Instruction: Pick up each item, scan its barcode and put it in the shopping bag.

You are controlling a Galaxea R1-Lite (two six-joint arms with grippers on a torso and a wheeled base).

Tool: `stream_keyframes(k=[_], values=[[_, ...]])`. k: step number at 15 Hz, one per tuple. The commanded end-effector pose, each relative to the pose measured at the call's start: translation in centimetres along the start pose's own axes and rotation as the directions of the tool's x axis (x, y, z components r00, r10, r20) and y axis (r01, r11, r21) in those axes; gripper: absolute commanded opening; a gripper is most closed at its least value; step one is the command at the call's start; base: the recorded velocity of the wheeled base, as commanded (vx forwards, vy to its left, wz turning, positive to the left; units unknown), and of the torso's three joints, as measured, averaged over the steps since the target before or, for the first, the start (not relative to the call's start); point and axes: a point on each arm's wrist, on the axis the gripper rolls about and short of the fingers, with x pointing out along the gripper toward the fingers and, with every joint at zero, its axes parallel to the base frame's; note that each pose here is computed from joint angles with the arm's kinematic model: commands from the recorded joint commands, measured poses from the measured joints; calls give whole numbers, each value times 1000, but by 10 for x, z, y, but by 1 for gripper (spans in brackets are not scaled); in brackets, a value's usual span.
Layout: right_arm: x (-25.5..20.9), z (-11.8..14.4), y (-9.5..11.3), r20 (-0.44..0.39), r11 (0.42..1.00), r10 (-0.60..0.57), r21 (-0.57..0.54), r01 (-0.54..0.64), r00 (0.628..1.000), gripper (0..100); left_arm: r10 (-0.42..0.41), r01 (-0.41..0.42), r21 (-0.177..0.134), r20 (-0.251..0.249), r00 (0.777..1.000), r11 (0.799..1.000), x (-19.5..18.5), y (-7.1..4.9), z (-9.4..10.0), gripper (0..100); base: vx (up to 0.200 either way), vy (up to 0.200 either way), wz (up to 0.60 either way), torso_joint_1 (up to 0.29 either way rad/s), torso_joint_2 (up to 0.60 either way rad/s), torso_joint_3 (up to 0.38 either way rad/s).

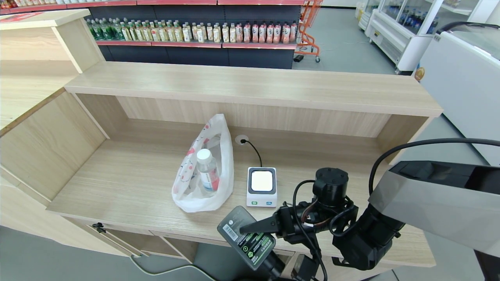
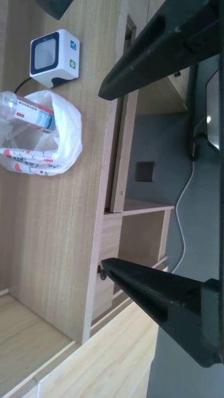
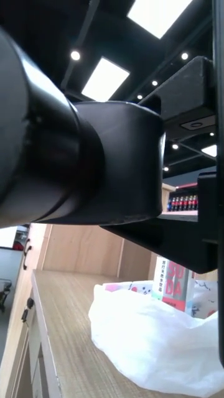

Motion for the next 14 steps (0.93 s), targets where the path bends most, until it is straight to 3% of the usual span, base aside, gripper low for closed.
stream_keyframes(k=[1, 3, 6, 7, 8, 10, 11, 12, 14], values=[[-1, -3, -6, -13, 1000, 6, -6, -6, 1000, 0, 1, -1, 0, -1, 1000, 1000, 0, 0, 0, 100, 0, 0, 0, 0, 0, 0], [-3, -9, -19, -28, 999, 22, 24, -21, 999, 0, 1, -1, 0, 1, 1000, 1000, 0, 0, 0, 100, 0, 0, 0, 0, 0, 0], [-15, -17, -62, -140, 948, 139, 305, -91, 980, 0, 1, -1, 0, 1, 1000, 1000, 0, 0, 0, 100, 0, 0, 0, 0, 0, 0], [-28, -23, -85, -240, 938, 177, 336, -89, 955, 0, 1, -1, 0, -1, 1000, 1000, 0, 0, 0, 100, 0, 0, 0, 0, 0, 0], [-56, -23, -115, -405, 911, 257, 405, -80, 877, 0, 1, -1, 0, -1, 1000, 1000, 0, 0, 0, 100, 0, 0, 0, 0, 0, 0], [-92, -1, -139, -530, 781, 371, 623, 53, 762, 0, 1, -1, 0, 1, 1000, 1000, 0, 0, 0, 100, 0, 0, 0, 0, 0, 0], [-108, -2, -146, -590, 723, 411, 675, 145, 695, 0, 1, -1, 0, -1, 1000, 1000, 0, 0, 0, 100, 0, 0, 0, 0, 0, 0], [-118, -2, -150, -616, 631, 454, 732, 256, 643, 0, 1, -1, 0, -1, 1000, 1000, 0, 0, 0, 100, 0, 0, 0, 0, 0, 0], [-120, -6, -155, -609, 329, 505, 791, 516, 612, 0, -1, 1, 0, -1, 1000, 1000, 0, 0, 0, 100, 0, 0, 0, 0, 0, 0]])
